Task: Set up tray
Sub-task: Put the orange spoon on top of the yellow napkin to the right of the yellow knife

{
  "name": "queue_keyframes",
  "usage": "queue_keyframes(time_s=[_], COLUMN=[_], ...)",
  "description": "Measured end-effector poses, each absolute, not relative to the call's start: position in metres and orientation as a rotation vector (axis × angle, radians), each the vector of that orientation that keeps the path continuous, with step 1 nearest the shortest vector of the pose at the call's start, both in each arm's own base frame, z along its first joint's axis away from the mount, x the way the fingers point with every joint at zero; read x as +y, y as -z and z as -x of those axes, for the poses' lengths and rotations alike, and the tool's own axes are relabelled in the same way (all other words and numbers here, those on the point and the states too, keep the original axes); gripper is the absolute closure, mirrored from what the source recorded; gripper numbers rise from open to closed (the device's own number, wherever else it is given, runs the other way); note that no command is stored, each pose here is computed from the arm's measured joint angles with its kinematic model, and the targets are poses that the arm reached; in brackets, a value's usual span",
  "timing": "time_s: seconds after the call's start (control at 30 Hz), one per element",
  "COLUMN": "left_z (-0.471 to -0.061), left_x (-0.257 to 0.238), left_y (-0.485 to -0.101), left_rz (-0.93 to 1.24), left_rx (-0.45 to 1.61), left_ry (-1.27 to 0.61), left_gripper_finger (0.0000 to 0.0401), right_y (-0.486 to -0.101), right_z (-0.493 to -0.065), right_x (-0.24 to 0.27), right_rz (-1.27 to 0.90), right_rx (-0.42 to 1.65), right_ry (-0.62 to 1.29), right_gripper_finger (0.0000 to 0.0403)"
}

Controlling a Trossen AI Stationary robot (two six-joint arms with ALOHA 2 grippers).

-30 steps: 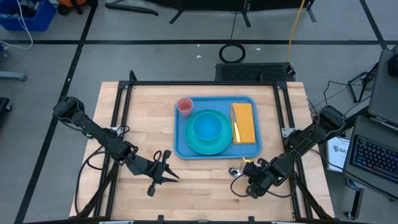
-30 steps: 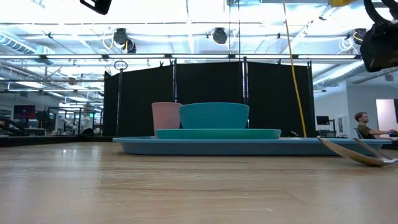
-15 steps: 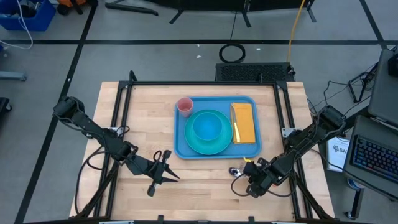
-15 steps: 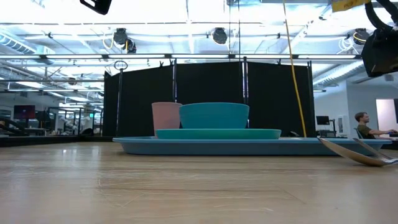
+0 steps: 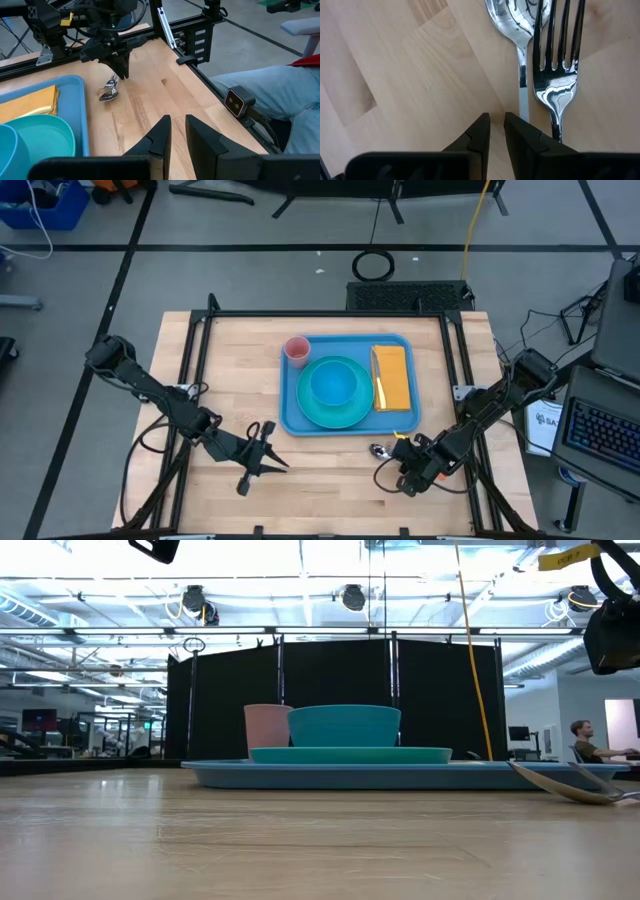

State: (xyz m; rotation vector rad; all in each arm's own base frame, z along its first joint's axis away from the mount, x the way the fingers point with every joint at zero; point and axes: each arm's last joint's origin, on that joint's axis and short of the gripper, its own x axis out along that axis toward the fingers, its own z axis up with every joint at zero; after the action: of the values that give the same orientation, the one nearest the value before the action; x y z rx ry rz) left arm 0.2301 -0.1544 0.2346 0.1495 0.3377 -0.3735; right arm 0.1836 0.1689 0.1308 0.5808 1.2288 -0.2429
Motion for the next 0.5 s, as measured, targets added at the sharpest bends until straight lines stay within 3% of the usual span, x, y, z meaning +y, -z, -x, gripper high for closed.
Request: queue_keyframes(time_s=[0.5], left_z=[-0.23], left_x=[-0.1544], left_y=[-0.2345], left_rz=[-0.152], left_rx=[0.338], left_ry=[0.374], left_gripper_finger=[0.0339], right_y=[-0.1306], right_z=[-0.1853], right_x=[0.1706], right_rz=[-0.604], right_rx=[1.216], right_ry=[0.231], right_gripper_finger=[0.0399])
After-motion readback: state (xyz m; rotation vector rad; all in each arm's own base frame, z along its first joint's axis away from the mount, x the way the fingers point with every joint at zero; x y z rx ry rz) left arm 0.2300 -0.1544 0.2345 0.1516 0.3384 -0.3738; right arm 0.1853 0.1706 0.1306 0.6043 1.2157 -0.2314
